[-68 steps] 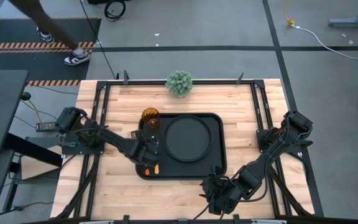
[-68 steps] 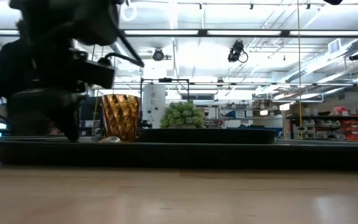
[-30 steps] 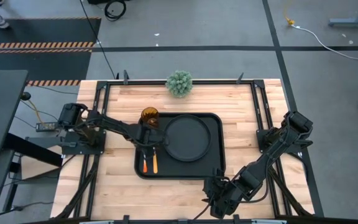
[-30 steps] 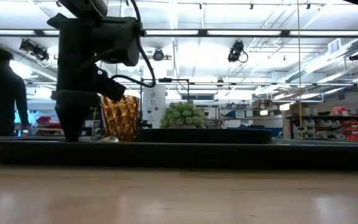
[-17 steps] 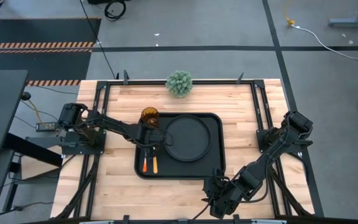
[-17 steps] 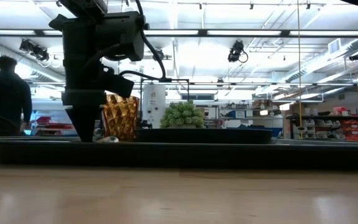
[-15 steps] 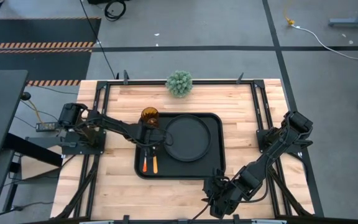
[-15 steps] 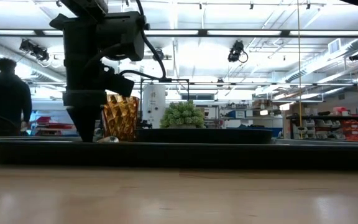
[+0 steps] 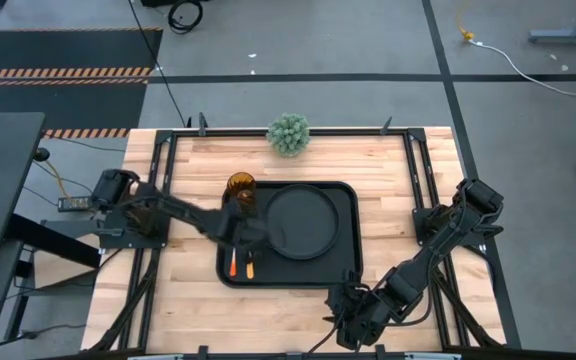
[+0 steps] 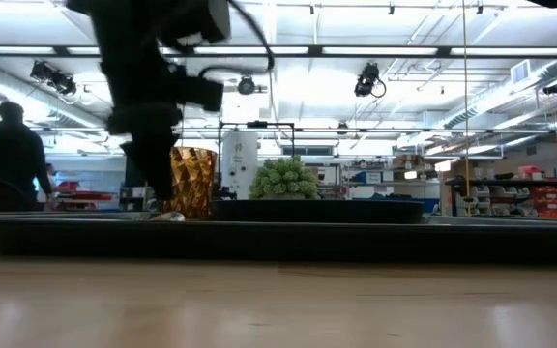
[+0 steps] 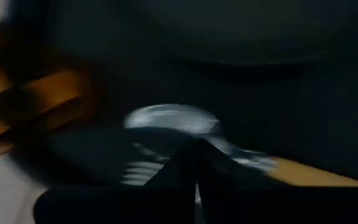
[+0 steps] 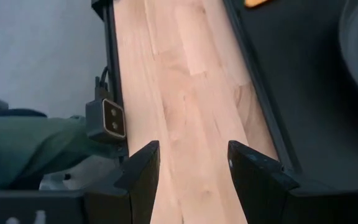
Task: Pick and place plate/cup/fork/spoon on tray
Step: Return to Home Position
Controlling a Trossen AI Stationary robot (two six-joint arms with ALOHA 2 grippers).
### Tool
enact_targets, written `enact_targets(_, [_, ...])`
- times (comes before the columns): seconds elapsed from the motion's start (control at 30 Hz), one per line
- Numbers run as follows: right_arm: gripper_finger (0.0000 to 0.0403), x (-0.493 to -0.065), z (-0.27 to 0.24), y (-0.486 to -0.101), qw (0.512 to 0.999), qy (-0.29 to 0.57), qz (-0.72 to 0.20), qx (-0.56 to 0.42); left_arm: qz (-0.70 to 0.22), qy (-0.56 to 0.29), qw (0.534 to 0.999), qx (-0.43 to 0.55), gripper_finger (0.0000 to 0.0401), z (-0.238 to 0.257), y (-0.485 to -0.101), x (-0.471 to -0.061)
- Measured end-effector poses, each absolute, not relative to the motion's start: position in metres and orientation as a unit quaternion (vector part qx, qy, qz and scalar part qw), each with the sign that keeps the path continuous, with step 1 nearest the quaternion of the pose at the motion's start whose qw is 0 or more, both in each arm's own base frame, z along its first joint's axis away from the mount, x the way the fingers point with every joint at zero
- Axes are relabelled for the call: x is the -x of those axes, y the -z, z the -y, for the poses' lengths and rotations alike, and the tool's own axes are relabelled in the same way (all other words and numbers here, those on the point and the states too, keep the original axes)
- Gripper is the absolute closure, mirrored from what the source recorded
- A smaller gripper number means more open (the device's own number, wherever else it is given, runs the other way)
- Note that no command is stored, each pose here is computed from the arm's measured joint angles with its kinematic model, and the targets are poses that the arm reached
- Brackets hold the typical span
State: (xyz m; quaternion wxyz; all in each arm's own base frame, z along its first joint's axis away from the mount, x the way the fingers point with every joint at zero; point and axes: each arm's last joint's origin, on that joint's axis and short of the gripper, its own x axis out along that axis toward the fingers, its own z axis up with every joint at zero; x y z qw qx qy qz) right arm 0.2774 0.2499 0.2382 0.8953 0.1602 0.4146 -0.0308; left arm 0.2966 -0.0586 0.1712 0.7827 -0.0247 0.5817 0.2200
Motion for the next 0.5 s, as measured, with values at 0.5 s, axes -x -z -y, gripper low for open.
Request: enact_targets(0.5, [0.0206,-0.291,-0.229,-0.237,0.913,0.017,-0.408,0.01,-0.473,-0.074,0.865,-0.154,0.0398,0.129,-0.188,-0.294])
